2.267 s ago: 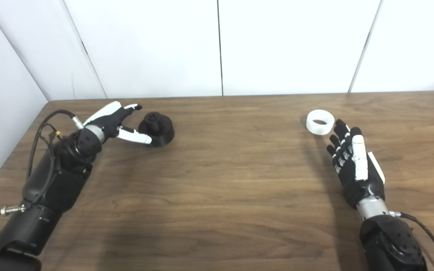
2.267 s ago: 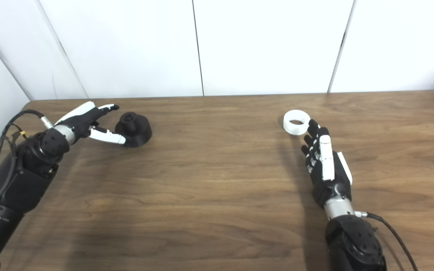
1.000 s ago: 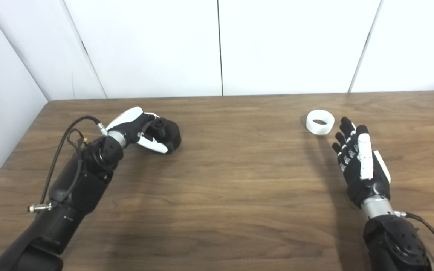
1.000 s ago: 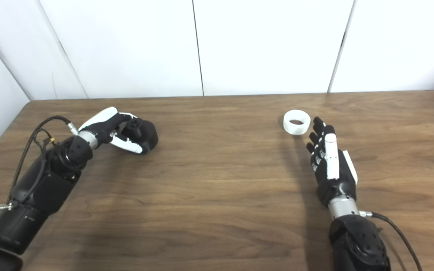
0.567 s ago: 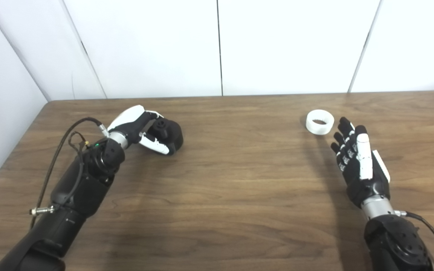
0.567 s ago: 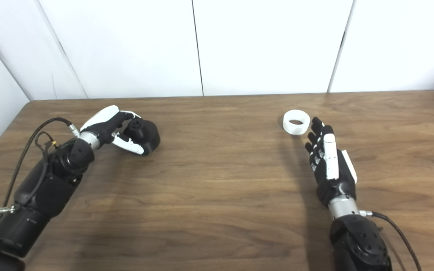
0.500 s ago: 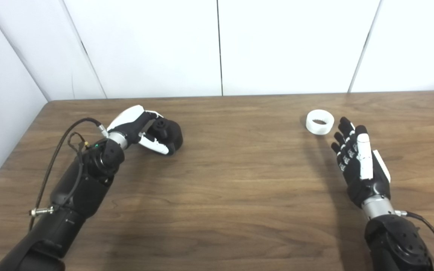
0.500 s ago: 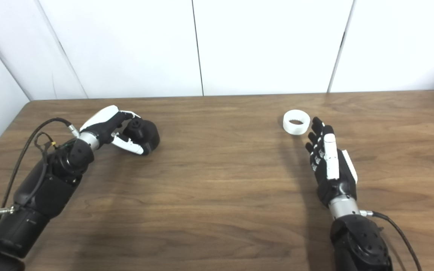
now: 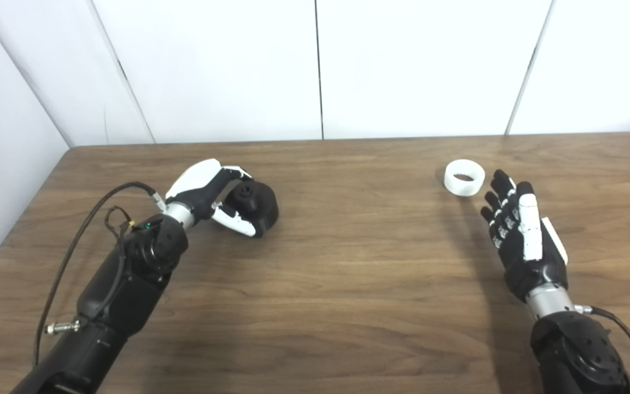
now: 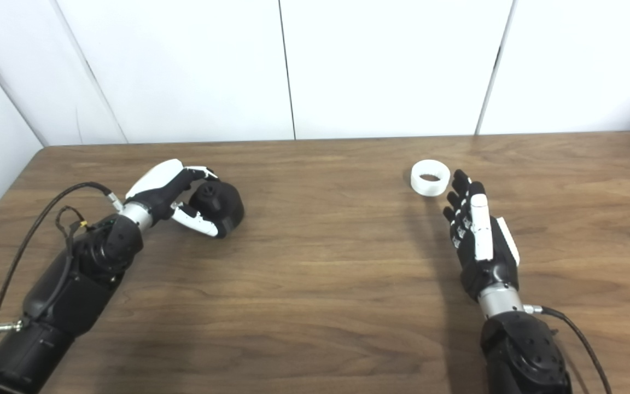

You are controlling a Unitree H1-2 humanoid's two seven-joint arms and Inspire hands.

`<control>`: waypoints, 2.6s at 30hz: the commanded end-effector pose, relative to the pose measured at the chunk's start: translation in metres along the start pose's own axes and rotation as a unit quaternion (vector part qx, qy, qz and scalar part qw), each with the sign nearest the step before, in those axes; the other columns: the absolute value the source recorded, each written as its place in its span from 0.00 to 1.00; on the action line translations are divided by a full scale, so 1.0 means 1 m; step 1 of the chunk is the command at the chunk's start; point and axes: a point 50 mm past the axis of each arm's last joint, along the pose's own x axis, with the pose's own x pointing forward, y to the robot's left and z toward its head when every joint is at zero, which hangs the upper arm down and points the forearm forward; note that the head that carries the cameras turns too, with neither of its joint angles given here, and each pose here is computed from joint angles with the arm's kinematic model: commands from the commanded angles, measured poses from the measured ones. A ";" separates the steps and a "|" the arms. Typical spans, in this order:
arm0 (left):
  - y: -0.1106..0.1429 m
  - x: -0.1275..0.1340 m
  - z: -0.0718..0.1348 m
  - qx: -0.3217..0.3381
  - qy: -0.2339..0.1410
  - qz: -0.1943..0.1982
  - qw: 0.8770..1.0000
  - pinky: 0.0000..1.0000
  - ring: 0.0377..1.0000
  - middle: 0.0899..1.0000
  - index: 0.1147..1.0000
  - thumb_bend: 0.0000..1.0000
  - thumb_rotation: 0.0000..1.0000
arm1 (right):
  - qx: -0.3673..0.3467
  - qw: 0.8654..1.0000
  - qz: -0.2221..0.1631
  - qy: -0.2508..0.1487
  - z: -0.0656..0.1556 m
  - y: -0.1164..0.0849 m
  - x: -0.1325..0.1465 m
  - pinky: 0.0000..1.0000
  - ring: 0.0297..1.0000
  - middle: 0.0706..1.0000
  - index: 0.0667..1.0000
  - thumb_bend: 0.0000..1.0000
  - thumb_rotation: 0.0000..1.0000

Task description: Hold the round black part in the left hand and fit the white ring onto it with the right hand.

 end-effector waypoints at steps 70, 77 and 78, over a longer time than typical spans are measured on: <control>-0.103 -0.062 0.125 0.025 -0.204 -0.116 0.972 0.87 0.99 0.93 0.66 0.90 0.35 | -0.005 0.999 0.018 -0.041 0.019 0.013 0.007 1.00 1.00 1.00 0.98 0.50 1.00; -0.103 -0.061 0.124 0.024 -0.202 -0.118 0.972 0.87 0.99 0.93 0.66 0.90 0.34 | -0.077 0.994 -0.008 -0.082 0.034 0.008 0.013 0.93 0.97 0.96 0.91 0.55 0.61; -0.104 -0.061 0.124 0.024 -0.201 -0.118 0.972 0.87 0.99 0.93 0.66 0.90 0.34 | -0.133 0.986 -0.019 -0.098 0.044 0.005 0.015 0.88 0.94 0.94 0.88 0.58 0.55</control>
